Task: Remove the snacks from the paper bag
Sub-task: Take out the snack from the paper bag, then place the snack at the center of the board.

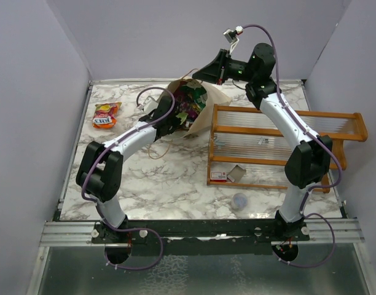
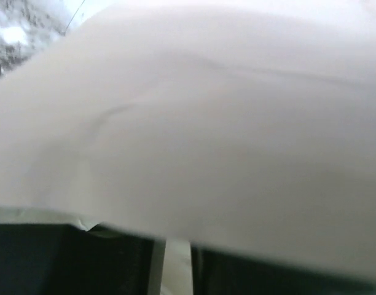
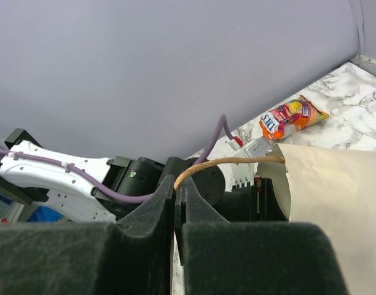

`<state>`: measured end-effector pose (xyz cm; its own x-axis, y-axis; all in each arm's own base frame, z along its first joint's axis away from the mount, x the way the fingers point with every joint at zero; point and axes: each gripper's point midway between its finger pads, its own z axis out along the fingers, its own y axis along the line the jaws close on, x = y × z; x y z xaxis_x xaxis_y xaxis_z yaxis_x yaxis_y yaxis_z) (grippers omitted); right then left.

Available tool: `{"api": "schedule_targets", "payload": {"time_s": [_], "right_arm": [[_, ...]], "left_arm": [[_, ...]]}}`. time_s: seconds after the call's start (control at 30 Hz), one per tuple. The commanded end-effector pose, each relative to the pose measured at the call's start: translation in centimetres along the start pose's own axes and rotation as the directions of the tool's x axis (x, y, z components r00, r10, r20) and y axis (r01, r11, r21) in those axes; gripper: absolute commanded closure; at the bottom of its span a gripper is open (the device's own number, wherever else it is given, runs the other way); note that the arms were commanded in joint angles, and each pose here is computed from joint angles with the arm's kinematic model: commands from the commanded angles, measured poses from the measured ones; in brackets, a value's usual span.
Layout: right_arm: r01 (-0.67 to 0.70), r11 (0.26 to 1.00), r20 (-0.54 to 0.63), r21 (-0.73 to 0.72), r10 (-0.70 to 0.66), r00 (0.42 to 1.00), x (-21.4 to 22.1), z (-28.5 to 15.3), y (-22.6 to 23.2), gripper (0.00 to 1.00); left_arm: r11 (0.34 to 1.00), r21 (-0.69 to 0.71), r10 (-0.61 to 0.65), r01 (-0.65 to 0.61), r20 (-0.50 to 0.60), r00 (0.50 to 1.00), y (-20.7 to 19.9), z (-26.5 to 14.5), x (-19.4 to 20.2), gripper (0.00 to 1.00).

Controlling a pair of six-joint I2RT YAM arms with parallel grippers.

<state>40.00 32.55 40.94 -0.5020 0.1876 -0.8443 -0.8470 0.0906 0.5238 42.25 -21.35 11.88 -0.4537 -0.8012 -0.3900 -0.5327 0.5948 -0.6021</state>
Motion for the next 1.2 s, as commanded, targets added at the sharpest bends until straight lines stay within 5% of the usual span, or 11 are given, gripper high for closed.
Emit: {"api": "schedule_targets", "payload": {"time_s": [0.0, 0.13, 0.37, 0.57, 0.7, 0.8, 0.9, 1.03, 1.17], "right_arm": [[0.080, 0.997, 0.042, -0.022, -0.079, 0.996, -2.3, -0.7, 3.0, 0.99], [0.077, 0.997, 0.041, -0.021, -0.076, 0.996, -2.2, -0.8, 2.9, 0.99], [0.087, 0.996, 0.037, -0.013, -0.086, 0.996, -2.1, -0.8, 2.9, 0.99], [0.084, 0.996, 0.036, -0.011, -0.083, 0.996, -1.9, -0.8, 2.5, 0.99], [0.083, 0.997, 0.036, -0.011, -0.082, 0.996, -1.8, -0.8, 2.4, 0.99], [0.080, 0.997, 0.036, -0.013, -0.079, 0.996, -1.7, -0.8, 2.4, 0.99], [0.081, 0.997, 0.034, -0.015, -0.080, 0.996, -1.6, -0.8, 2.4, 0.99], [0.080, 0.997, 0.031, -0.010, -0.080, 0.996, -1.5, -0.8, 2.2, 0.99], [0.076, 0.997, 0.032, -0.007, -0.076, 0.997, -1.4, -0.8, 2.1, 0.99]], "left_arm": [[0.999, 0.034, -0.027, 0.025, 0.059, 0.998, -1.6, -0.1, -2.4, 0.86], [0.997, 0.076, -0.023, 0.018, 0.066, 0.998, -2.4, -1.8, -3.3, 0.99], [0.971, 0.216, 0.099, -0.105, 0.042, 0.994, -3.0, -7.8, -3.7, 1.00], [0.808, 0.476, 0.315, -0.348, 0.151, 0.937, -4.8, -16.1, -4.9, 1.00], [0.686, 0.516, 0.415, -0.513, 0.302, 0.858, -3.9, -20.8, -6.0, 1.00], [0.650, 0.413, 0.469, -0.638, 0.443, 0.764, -1.8, -22.9, -8.2, 1.00], [0.693, 0.198, 0.504, -0.693, 0.554, 0.662, 1.1, -24.1, -11.9, 1.00], [0.826, -0.120, 0.485, -0.551, 0.650, 0.585, 5.9, -25.9, -17.7, 1.00], [0.872, -0.305, 0.478, -0.382, 0.696, 0.536, 9.5, -26.2, -20.3, 1.00]]}}
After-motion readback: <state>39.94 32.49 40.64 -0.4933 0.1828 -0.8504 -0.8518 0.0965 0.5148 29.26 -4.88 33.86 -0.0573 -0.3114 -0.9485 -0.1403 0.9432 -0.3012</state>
